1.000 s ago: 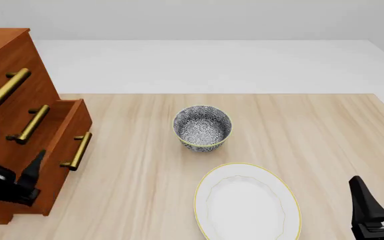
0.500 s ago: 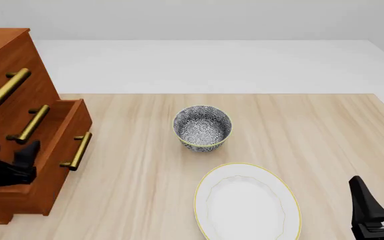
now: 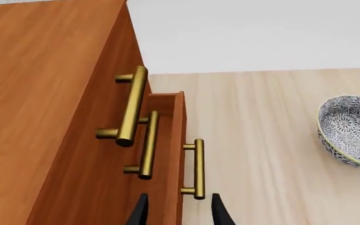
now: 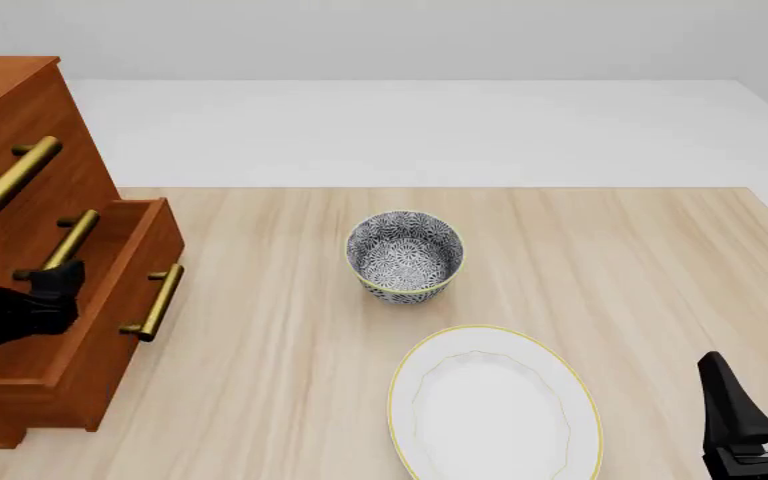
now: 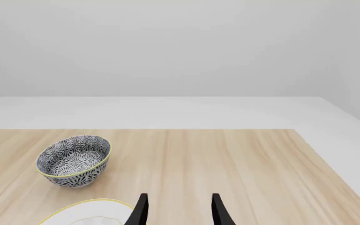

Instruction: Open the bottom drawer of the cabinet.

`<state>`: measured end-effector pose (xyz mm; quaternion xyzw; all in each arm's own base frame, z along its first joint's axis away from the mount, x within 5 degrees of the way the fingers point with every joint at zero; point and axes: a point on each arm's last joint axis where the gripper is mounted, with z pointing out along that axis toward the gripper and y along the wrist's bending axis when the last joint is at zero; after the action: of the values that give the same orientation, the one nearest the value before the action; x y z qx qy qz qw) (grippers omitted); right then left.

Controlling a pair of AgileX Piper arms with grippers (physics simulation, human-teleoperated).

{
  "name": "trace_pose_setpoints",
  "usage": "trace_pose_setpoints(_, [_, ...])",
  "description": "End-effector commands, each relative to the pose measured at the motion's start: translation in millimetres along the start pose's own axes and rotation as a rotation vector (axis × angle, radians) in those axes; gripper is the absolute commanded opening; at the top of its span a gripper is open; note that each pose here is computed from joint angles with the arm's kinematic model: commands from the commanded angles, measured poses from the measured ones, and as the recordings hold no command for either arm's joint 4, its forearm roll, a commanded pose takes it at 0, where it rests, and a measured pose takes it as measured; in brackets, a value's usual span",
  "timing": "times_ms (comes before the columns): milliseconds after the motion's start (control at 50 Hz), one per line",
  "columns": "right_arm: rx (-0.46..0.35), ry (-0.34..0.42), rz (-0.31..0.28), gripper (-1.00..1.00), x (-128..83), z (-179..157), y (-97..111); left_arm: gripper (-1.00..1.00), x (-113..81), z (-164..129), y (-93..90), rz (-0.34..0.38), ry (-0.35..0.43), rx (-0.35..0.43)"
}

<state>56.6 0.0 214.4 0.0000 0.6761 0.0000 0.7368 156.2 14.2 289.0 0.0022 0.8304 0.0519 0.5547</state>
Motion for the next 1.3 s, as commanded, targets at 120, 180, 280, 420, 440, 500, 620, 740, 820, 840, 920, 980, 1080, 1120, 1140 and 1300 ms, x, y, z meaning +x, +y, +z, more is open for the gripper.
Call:
trace_pose_setpoints(120, [0.000, 0.000, 0.000, 1.00, 0.0, 0.0, 0.0, 1.00, 10.4, 12.6, -1.3, -0.049, 0.055, 0.006])
trace_pose_setpoints(180, [0.000, 0.000, 0.000, 1.00, 0.0, 0.0, 0.0, 1.00, 13.5, 17.2, -0.9, -0.054, 0.069, 0.002])
trace_pose_setpoints(280, [0.000, 0.000, 0.000, 1.00, 0.0, 0.0, 0.0, 1.00, 8.5, 20.4, 0.4, -0.069, 0.063, -0.002])
trace_pose_setpoints(420, [0.000, 0.000, 0.000, 1.00, 0.0, 0.0, 0.0, 1.00, 9.9, 29.7, -1.0, -0.097, 0.080, 0.004])
trace_pose_setpoints(440, [0.000, 0.000, 0.000, 1.00, 0.0, 0.0, 0.0, 1.00, 10.7, 32.1, 0.4, -0.088, 0.082, -0.003])
trace_pose_setpoints(500, [0.000, 0.000, 0.000, 1.00, 0.0, 0.0, 0.0, 1.00, 11.9, 36.1, 0.6, -0.108, 0.094, -0.005])
trace_pose_setpoints(620, [0.000, 0.000, 0.000, 1.00, 0.0, 0.0, 0.0, 1.00, 15.4, 40.1, -1.1, -0.124, 0.108, 0.002])
trace_pose_setpoints(740, [0.000, 0.000, 0.000, 1.00, 0.0, 0.0, 0.0, 1.00, 16.5, 42.9, -0.3, -0.132, 0.115, -0.003])
trace_pose_setpoints(820, [0.000, 0.000, 0.000, 1.00, 0.0, 0.0, 0.0, 1.00, 20.5, 44.8, -0.9, -0.138, 0.127, -0.001])
trace_pose_setpoints(840, [0.000, 0.000, 0.000, 1.00, 0.0, 0.0, 0.0, 1.00, 20.5, 44.8, -0.9, -0.138, 0.127, -0.001])
trace_pose_setpoints(920, [0.000, 0.000, 0.000, 1.00, 0.0, 0.0, 0.0, 1.00, 27.0, 50.2, -0.5, -0.143, 0.147, -0.006])
trace_pose_setpoints(980, [0.000, 0.000, 0.000, 1.00, 0.0, 0.0, 0.0, 1.00, 26.0, 51.0, -0.1, -0.143, 0.147, -0.007])
trace_pose_setpoints(1080, [0.000, 0.000, 0.000, 1.00, 0.0, 0.0, 0.0, 1.00, 27.1, 57.2, 1.8, -0.145, 0.156, -0.015])
trace_pose_setpoints(1120, [0.000, 0.000, 0.000, 1.00, 0.0, 0.0, 0.0, 1.00, 27.0, 59.6, 3.7, -0.132, 0.156, -0.022])
trace_pose_setpoints(1140, [0.000, 0.000, 0.000, 1.00, 0.0, 0.0, 0.0, 1.00, 27.6, 60.4, 3.9, -0.117, 0.156, -0.022])
trace_pose_setpoints(1300, [0.000, 0.000, 0.000, 1.00, 0.0, 0.0, 0.0, 1.00, 32.1, 66.4, 6.7, -0.136, 0.173, -0.035])
